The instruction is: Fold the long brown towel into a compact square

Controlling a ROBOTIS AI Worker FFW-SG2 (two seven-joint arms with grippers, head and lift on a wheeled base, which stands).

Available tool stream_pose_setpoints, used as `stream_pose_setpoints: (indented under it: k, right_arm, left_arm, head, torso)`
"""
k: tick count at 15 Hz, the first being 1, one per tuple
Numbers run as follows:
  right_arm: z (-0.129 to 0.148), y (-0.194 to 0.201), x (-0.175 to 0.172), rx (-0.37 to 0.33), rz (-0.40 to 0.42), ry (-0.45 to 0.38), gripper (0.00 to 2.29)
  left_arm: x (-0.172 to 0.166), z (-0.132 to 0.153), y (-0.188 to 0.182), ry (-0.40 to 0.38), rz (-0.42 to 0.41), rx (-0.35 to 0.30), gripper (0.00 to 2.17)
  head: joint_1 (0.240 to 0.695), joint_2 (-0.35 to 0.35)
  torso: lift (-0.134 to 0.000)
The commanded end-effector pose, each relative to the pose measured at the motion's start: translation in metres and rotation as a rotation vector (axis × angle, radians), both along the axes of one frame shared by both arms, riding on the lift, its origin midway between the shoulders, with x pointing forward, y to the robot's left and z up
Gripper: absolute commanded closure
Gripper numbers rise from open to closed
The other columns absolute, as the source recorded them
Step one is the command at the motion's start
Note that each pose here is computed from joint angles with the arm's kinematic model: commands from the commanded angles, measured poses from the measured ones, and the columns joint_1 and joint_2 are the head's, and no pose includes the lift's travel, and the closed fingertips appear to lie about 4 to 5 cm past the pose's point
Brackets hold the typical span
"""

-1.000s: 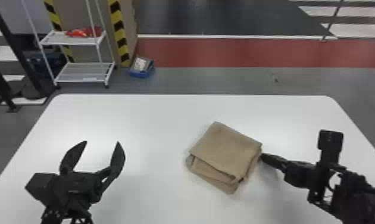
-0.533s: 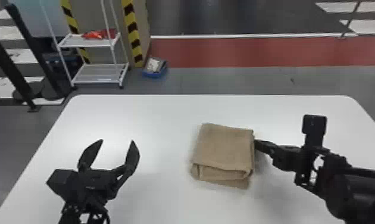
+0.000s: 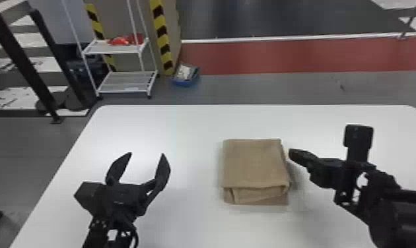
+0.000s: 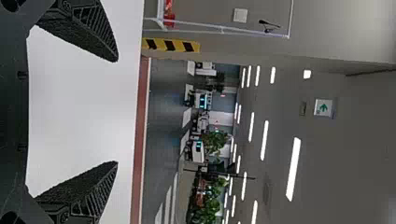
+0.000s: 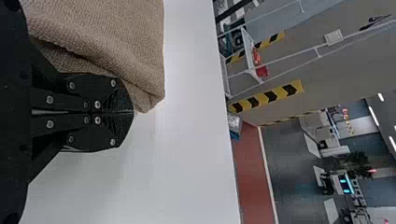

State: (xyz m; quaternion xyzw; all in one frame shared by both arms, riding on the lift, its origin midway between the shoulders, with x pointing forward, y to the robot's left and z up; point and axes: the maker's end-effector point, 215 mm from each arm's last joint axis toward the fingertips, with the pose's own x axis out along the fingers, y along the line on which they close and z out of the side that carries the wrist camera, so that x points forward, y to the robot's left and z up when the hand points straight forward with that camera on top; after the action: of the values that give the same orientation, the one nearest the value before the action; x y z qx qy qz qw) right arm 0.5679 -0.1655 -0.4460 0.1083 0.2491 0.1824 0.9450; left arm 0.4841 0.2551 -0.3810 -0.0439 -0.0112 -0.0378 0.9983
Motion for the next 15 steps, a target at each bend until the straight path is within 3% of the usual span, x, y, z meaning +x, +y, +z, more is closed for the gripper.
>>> stream_pose_setpoints:
  k: [1, 2, 3, 4, 5, 8, 12, 15]
  right_arm:
    - [0.038, -0.031, -0.021, -0.042, -0.079, -0.12, 1.79]
    - [0.054, -0.04, -0.033, -0.058, -0.098, -0.168, 1.61]
    - [0.071, -0.048, -0.048, -0.075, -0.117, -0.221, 1.16]
    - [0.086, -0.051, -0.064, -0.088, -0.125, -0.275, 0.57]
    - [0.097, -0.052, -0.076, -0.096, -0.133, -0.317, 0.31]
    - [0.114, -0.054, -0.107, -0.157, -0.189, -0.445, 0.12]
    - [0.106, -0.048, -0.133, -0.176, -0.244, -0.47, 0.12]
    - [0.1, -0.041, -0.145, -0.169, -0.237, -0.466, 0.12]
  left_arm:
    - [-0.002, 0.003, 0.002, -0.005, 0.001, -0.001, 0.09]
    - [-0.002, 0.004, 0.0, -0.008, -0.003, -0.002, 0.09]
    - [-0.002, 0.008, -0.004, -0.015, -0.01, -0.003, 0.09]
    - [-0.004, 0.011, -0.009, -0.019, -0.021, -0.004, 0.09]
    - [-0.006, 0.013, -0.012, -0.022, -0.025, -0.006, 0.09]
    - [-0.013, 0.016, -0.02, -0.025, -0.037, -0.003, 0.09]
    - [-0.028, 0.018, -0.018, -0.021, -0.03, 0.012, 0.09]
    - [-0.038, 0.034, 0.003, -0.041, 0.008, 0.052, 0.09]
  head:
    - [0.695, 0.096]
    - [0.695, 0.083]
    - [0.695, 0.073]
    - [0.695, 0.063]
    - [0.695, 0.053]
    - [0.695, 0.027]
    - [0.695, 0.018]
    - [0.695, 0.031]
  torso:
    - [-0.119]
    - [-0.119]
    - [-0.119]
    - [-0.119]
    - [-0.119]
    - [-0.119]
    - [-0.119]
    - [-0.119]
